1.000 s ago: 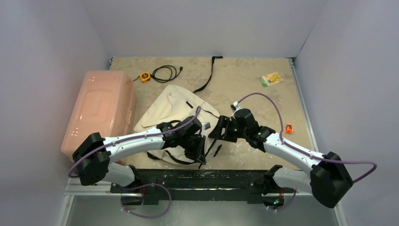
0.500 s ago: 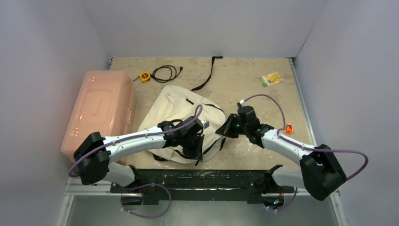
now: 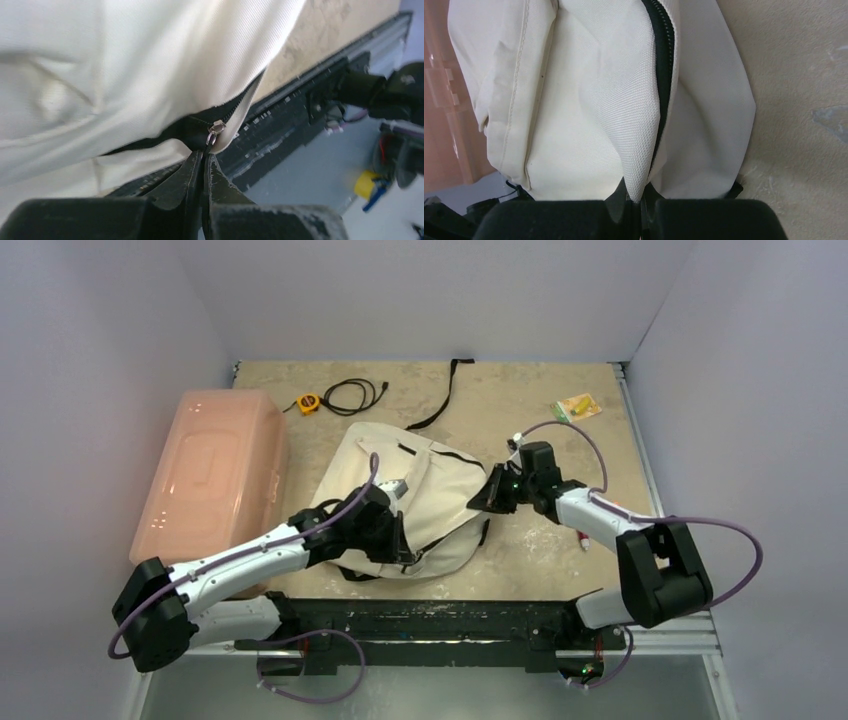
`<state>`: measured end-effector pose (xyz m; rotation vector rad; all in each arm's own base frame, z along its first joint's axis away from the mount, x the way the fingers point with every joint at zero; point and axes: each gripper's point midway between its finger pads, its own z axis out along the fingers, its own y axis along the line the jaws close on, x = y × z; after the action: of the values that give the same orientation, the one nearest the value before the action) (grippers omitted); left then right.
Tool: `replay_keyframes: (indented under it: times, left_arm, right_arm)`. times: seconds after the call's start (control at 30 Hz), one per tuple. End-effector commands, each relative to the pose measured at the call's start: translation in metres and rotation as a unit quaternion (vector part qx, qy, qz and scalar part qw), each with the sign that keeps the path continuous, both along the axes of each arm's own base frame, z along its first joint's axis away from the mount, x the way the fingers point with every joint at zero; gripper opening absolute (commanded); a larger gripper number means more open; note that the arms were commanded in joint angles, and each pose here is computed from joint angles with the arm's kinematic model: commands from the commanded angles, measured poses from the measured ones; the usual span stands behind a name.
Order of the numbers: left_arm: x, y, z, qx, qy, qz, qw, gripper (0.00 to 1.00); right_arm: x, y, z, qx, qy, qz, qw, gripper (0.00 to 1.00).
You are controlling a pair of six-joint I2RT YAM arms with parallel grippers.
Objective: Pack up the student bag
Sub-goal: Zip the student bag at the center of the board.
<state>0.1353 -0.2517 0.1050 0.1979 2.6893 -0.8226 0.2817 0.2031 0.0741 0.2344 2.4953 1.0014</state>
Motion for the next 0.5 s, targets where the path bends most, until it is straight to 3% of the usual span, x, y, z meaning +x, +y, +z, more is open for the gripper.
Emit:
replay_keyframes:
  times: [0.0,0.03,0.13,0.2,0.33,0.47]
  left_arm:
    - [-0.086,-0.022,-0.002,-0.068,0.135,-0.140,0.979,0.00]
    - [-0.091,-0.038,0.007,-0.087,0.129,-0.166,0.974,0.00]
    - [-0.092,-0.067,0.015,-0.091,0.122,-0.204,0.967,0.00]
    - [-0.087,-0.077,0.012,-0.082,0.121,-0.203,0.968,0.00]
    - [-0.081,-0.083,0.004,-0.067,0.116,-0.198,0.971,0.00]
    - [-0.083,-0.082,-0.001,-0.051,0.114,-0.201,0.972,0.00]
  right_arm:
    - [0.063,-0.049,0.020,-0.114,-0.104,-0.062,0.986,0.00]
    - [0.056,-0.038,0.019,-0.135,-0.091,-0.033,0.986,0.00]
    - [0.026,-0.018,0.020,-0.195,-0.082,0.030,0.977,0.46]
    - [0.006,-0.020,0.026,-0.178,-0.078,0.022,0.981,0.61]
    - [-0.043,-0.015,0.022,-0.106,-0.037,0.008,0.994,0.67]
    - [-0.084,0.020,0.029,0.002,-0.008,0.013,1.000,0.70]
